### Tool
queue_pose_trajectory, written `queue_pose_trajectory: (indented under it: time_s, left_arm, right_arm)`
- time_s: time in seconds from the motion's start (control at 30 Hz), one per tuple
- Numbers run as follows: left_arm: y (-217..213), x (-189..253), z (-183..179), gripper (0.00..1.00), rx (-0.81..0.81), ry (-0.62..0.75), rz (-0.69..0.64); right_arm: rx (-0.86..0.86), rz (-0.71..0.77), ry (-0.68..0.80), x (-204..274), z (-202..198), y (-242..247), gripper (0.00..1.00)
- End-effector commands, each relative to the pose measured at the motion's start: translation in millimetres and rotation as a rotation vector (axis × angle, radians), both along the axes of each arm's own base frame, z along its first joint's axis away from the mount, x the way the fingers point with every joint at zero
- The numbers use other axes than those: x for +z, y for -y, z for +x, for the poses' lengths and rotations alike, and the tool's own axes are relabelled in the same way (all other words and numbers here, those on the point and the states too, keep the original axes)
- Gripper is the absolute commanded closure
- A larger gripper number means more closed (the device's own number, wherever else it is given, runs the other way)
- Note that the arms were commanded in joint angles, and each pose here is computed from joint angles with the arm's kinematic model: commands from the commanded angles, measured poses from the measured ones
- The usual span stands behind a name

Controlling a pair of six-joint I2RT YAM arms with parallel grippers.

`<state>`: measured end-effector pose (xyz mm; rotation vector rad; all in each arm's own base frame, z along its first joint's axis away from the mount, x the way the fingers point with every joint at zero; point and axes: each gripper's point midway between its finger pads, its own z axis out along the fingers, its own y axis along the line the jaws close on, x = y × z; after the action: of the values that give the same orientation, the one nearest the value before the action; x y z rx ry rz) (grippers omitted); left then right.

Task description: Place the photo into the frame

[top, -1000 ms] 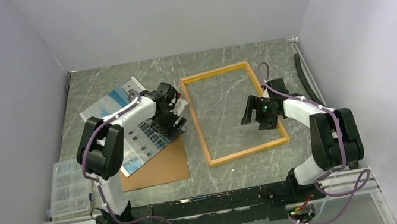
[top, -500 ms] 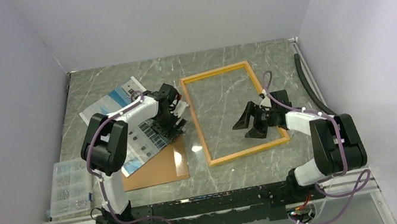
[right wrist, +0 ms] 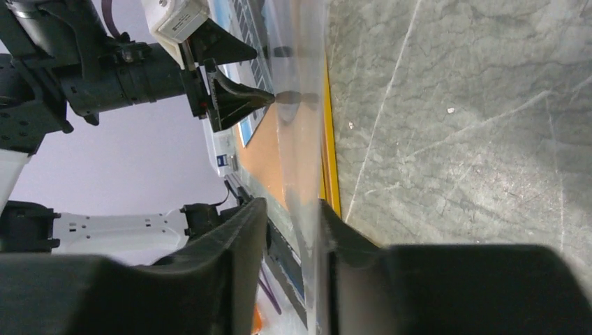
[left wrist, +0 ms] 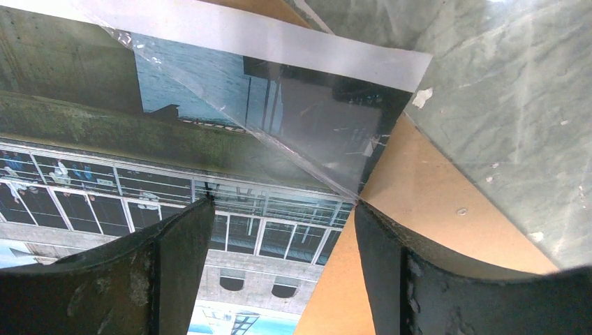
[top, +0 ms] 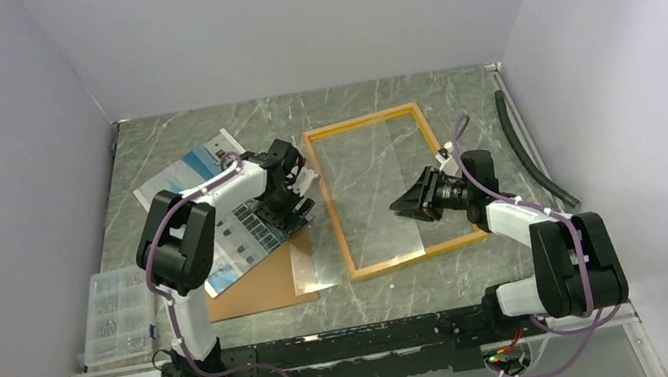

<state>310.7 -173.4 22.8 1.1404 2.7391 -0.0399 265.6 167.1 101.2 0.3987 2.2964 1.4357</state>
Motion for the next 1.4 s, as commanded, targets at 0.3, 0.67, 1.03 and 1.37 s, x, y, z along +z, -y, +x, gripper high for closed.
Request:
queue_pose_trajectory:
  time_s: [0.3,0.67,1.03,1.37]
  left_arm:
    - [15.1,22.8,13.6,0.21,-0.022,0.06,-0.061]
    - [15.1,29.3,10.4,0.21,-0.018,0.06,-0.073]
    - [12.7,133.3,57.0,0.07,0.076,0.27,-0.166]
    - [23.7,123.1,61.3,0.06,0.205,0.188,-0.277]
  right_arm:
    - [0.1,0.011,0.077,17.7,-0.3,-19.4,0.75]
    - [0.139,-0.045,0.132,28.1,4.3,-26.6,1.0]
    - [0.144,-0.123,0.273,82.0,22.4,-20.3,1.0]
    - [-0.248,-0.386,0.507,192.2,40.4,44.7,1.0]
